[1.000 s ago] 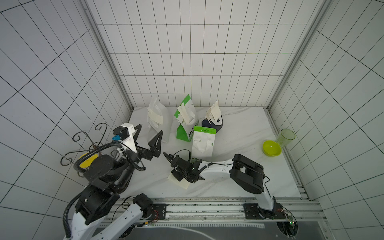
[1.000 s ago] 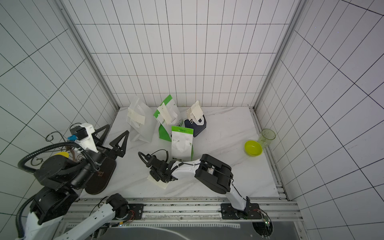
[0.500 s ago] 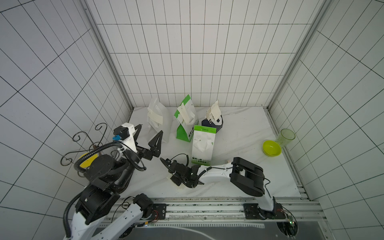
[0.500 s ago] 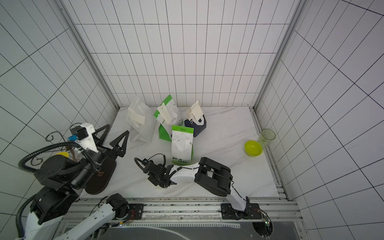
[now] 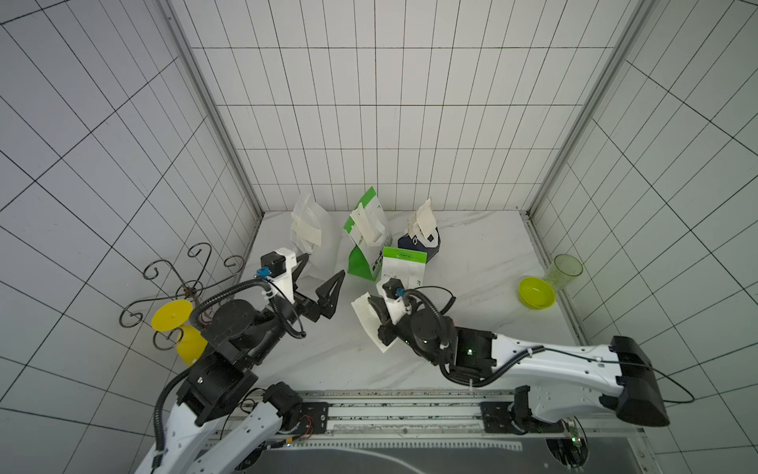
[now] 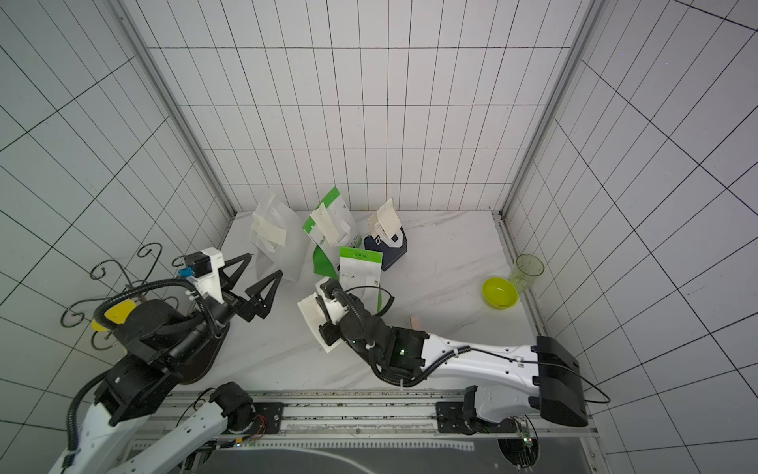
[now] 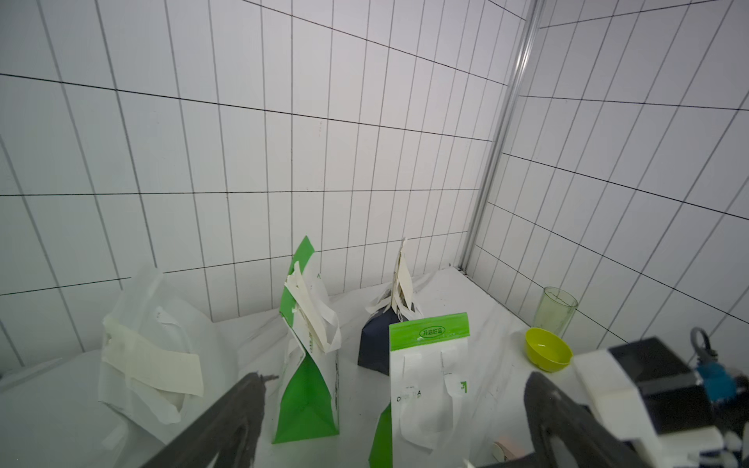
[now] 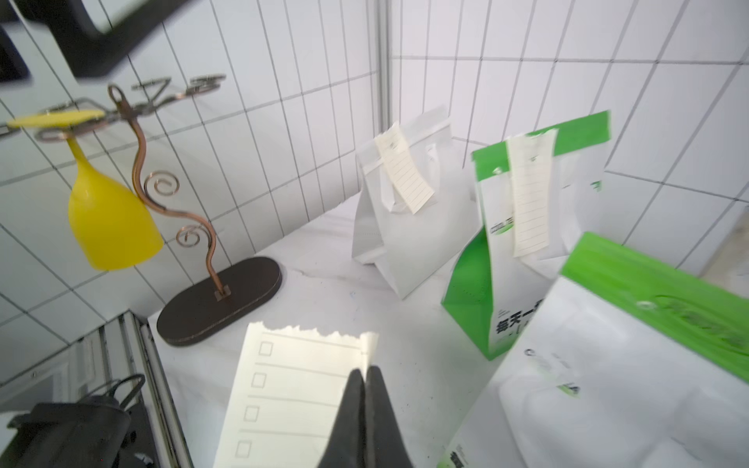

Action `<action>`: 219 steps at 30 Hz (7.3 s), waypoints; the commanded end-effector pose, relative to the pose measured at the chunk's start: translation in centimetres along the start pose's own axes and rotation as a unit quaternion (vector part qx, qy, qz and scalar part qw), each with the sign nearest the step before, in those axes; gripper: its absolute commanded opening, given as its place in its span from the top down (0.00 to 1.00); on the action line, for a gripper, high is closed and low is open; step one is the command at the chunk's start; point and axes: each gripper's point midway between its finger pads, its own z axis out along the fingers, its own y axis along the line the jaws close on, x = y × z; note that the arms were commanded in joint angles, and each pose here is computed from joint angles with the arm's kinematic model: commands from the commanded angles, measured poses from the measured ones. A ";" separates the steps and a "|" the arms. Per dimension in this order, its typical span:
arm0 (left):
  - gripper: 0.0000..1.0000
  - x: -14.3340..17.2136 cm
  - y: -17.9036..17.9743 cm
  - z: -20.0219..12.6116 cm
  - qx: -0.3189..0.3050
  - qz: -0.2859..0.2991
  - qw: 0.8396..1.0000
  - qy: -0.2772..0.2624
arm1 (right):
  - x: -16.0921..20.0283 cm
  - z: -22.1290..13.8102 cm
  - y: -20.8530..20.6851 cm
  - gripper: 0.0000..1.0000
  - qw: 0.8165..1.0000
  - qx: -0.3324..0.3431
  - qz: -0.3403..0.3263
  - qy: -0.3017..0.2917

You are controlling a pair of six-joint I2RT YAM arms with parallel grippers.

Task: Staple the receipts to the bags
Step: Pick up the receipt from the center of the board, then hold the receipt from the takeout bag, then pick up the takeout bag at the center of the board.

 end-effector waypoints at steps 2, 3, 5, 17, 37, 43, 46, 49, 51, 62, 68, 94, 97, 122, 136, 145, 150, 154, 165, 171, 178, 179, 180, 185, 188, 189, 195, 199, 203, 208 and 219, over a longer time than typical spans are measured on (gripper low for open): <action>0.02 0.9 -4.1 1.5 0.130 -0.058 0.990 0.007 | 0.5 -1.7 -3.7 1.00 0.997 0.075 -0.025 -0.008; 0.03 1.6 -4.6 2.0 0.148 -0.070 0.986 0.018 | 0.0 -2.0 -3.9 1.00 0.997 0.079 -0.022 -0.015; 0.05 2.6 -5.3 2.6 0.175 -0.086 0.980 0.031 | -0.7 -2.4 -4.3 1.00 0.996 0.087 -0.023 -0.024; 0.30 5.8 -6.9 4.7 0.235 -0.134 0.959 0.084 | -1.5 -1.5 -3.6 1.00 0.995 0.085 -0.030 -0.035; 1.00 6.4 -5.2 5.8 0.196 -0.100 0.970 0.107 | -3.3 -3.1 -1.8 0.54 0.999 -0.028 0.003 -0.034; 1.00 5.9 -6.8 5.2 0.271 -0.072 0.952 0.123 | -5.3 -6.2 -1.3 0.38 0.986 -0.163 0.013 -0.017; 1.00 5.7 -7.8 4.8 0.306 -0.060 0.942 0.126 | -5.7 -7.3 -1.4 0.35 0.974 -0.226 0.016 -0.005; 1.00 5.5 -8.4 4.4 0.321 -0.053 0.938 0.121 | -5.3 -7.0 -1.6 0.34 0.970 -0.243 0.010 0.014; 1.00 5.4 -8.7 4.1 0.330 -0.051 0.935 0.121 | -4.9 -6.5 -1.7 0.34 0.970 -0.243 0.009 0.028; 1.00 6.1 -9.3 3.7 0.340 -0.047 0.931 0.127 | -6.0 -6.2 -1.1 0.48 0.953 -0.300 0.037 0.010; 1.00 6.2 -9.1 3.8 0.333 -0.046 0.933 0.128 | -6.6 -6.1 -1.3 0.64 0.947 -0.316 0.059 -0.003; 0.33 2.5 1.8 10.8 0.115 -0.103 0.987 0.034 | -3.6 -4.3 -12.9 1.00 0.996 -0.016 0.052 0.068; 0.32 2.7 2.1 13.0 0.134 -0.098 0.986 0.031 | -3.2 -4.0 -12.2 1.00 0.995 -0.044 0.053 0.079; 0.37 12.0 -2.3 20.5 0.371 -0.066 0.909 0.175 | -2.6 2.1 -14.9 1.00 0.988 -0.073 0.108 0.086; 0.44 14.4 -2.8 19.4 0.348 -0.033 0.907 0.237 | -1.4 2.6 -16.2 1.00 0.986 -0.076 0.112 0.102; 0.46 15.1 -2.4 19.3 0.331 -0.023 0.909 0.252 | -0.7 3.1 -16.0 1.00 0.985 -0.084 0.092 0.118; 0.50 14.8 -2.3 19.4 0.325 -0.018 0.911 0.252 | -0.8 3.5 -16.0 1.00 0.985 -0.082 0.084 0.124; 0.51 14.6 -2.2 19.3 0.322 -0.009 0.913 0.251 | -1.2 3.7 -16.0 1.00 0.987 -0.077 0.077 0.120; 0.58 14.6 -2.0 19.5 0.318 -0.003 0.914 0.253 | -2.6 4.2 -15.6 1.00 0.989 -0.077 0.068 0.109; 0.66 14.6 -1.7 19.6 0.310 0.005 0.916 0.254 | -2.2 4.6 -15.8 1.00 0.989 -0.069 0.059 0.118; 0.85 14.7 -1.5 19.7 0.306 0.011 0.917 0.257 | -2.3 4.7 -16.1 1.00 0.990 -0.061 0.052 0.119; 0.90 14.7 -1.5 19.7 0.306 0.012 0.917 0.257 | -2.4 4.8 -16.2 1.00 0.990 -0.058 0.051 0.119; 0.94 14.7 -1.5 19.7 0.305 0.012 0.917 0.258 | -2.4 4.8 -16.2 1.00 0.990 -0.057 0.048 0.119; 1.00 14.6 -1.5 19.8 0.305 0.014 0.917 0.257 | -2.4 5.2 -16.4 1.00 0.990 -0.052 0.042 0.123; 1.00 14.5 -1.5 19.8 0.304 0.017 0.917 0.256 | -2.6 5.2 -16.7 1.00 0.991 -0.042 0.037 0.120; 1.00 14.5 -1.5 19.7 0.305 0.017 0.917 0.256 | -2.7 5.3 -16.8 1.00 0.991 -0.041 0.036 0.120; 1.00 14.4 -1.4 19.8 0.301 0.019 0.919 0.252 | -3.1 5.6 -17.2 1.00 0.992 -0.027 0.033 0.115; 1.00 14.0 -1.2 19.8 0.290 0.024 0.925 0.245 | -3.3 5.4 -18.0 0.59 0.994 -0.001 0.041 0.104; 1.00 13.5 -0.6 20.1 0.263 0.020 0.935 0.239 | -4.2 3.6 -19.1 0.40 0.995 0.040 0.061 0.074; 1.00 12.8 0.3 20.1 0.222 0.004 0.949 0.224 | -2.2 0.2 -20.4 0.33 0.987 0.095 0.101 0.076; 1.00 13.3 0.3 19.3 0.151 -0.040 0.960 0.234 | 14.0 -5.8 -21.7 0.33 0.915 0.182 0.166 0.320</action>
